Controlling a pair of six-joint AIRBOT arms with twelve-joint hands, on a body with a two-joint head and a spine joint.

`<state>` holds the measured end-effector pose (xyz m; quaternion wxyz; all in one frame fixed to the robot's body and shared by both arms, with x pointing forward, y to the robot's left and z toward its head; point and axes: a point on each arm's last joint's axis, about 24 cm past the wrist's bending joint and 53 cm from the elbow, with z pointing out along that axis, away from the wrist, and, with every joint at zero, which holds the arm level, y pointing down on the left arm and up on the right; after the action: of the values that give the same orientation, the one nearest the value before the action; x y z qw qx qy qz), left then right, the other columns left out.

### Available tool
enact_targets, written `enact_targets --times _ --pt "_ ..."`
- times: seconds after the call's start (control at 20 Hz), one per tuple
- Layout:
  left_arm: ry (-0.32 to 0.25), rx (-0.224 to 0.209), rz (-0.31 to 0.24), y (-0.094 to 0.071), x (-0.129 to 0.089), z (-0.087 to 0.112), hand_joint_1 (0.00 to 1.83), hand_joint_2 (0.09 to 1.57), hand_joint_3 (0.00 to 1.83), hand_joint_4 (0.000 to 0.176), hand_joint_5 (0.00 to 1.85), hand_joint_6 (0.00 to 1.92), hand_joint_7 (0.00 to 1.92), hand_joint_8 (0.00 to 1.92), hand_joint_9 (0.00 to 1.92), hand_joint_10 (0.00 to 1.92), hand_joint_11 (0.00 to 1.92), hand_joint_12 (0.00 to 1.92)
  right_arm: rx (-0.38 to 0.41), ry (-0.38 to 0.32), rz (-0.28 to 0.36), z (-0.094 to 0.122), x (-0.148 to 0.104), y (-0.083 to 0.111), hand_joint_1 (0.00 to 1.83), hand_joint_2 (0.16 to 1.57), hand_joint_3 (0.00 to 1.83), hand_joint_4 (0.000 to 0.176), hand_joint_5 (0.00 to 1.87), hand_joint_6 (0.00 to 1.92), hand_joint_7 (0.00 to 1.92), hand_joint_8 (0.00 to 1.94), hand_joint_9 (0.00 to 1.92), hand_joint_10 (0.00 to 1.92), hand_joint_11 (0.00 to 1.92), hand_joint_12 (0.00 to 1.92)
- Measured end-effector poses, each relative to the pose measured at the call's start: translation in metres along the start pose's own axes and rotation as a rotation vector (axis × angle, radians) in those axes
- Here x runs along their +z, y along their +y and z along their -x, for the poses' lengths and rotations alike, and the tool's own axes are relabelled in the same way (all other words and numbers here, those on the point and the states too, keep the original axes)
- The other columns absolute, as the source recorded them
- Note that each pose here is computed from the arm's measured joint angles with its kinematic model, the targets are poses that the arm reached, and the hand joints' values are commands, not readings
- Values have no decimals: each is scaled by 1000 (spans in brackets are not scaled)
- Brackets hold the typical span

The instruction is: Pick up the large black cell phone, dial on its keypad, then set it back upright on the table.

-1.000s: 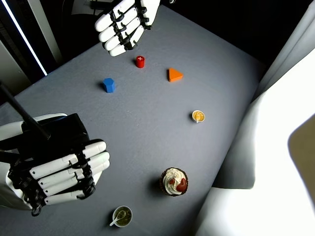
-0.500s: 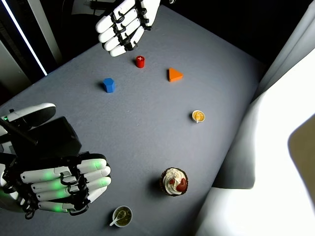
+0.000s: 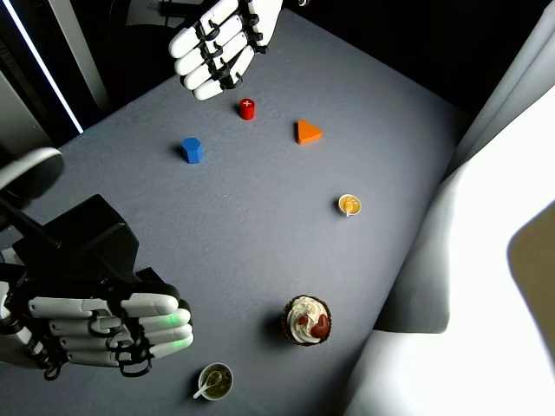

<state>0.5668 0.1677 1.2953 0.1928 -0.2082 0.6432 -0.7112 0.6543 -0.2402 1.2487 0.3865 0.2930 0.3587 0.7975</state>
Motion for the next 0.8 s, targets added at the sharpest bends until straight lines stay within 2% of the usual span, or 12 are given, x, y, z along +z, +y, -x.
enact_targets --times 0.1,0.15,0.2,0.3,0.4,0.45,0.55,0.8 --pt "8 -1 -2 0 1 -3 0 1186 0 0 211 1 273 1 259 3 0 604 -8 -1 -6 2 -1 1 119 845 0 50 0 0 0 0 0 0 0 215" --pt "8 -1 -1 0 1 -3 0 1187 0 0 217 2 291 6 274 7 0 614 -13 -2 -10 4 -3 1 138 823 0 61 0 0 0 0 0 0 0 124" --pt "8 -2 -3 0 1 -3 0 1187 0 0 217 2 291 6 274 7 0 614 -20 4 -14 4 -3 2 138 823 0 61 0 0 0 0 0 0 0 124" --pt "6 -1 -1 0 1 -2 0 1184 0 0 205 0 284 0 259 0 0 596 -27 0 -16 6 -5 6 86 810 0 74 0 0 0 0 0 0 0 19" --pt "8 -2 -2 0 1 -3 0 1188 0 0 210 2 285 1 261 1 0 608 -45 15 -23 6 -10 11 12 828 4 85 0 0 0 0 0 0 0 1" --pt "8 -2 -1 0 1 -3 0 1188 1 0 209 1 282 0 259 0 0 609 -54 18 -29 8 -13 13 2 835 6 84 0 0 0 0 0 0 0 0" --pt "8 -2 -2 0 1 -3 0 1190 1 0 203 2 272 0 254 1 0 631 -87 27 -47 14 -22 19 0 841 8 95 0 0 0 0 0 0 0 0" --pt "8 -2 -1 0 1 -3 0 1189 0 0 217 2 294 3 277 4 0 692 -124 -6 -77 29 -40 32 0 851 11 85 0 0 0 0 0 0 0 0"
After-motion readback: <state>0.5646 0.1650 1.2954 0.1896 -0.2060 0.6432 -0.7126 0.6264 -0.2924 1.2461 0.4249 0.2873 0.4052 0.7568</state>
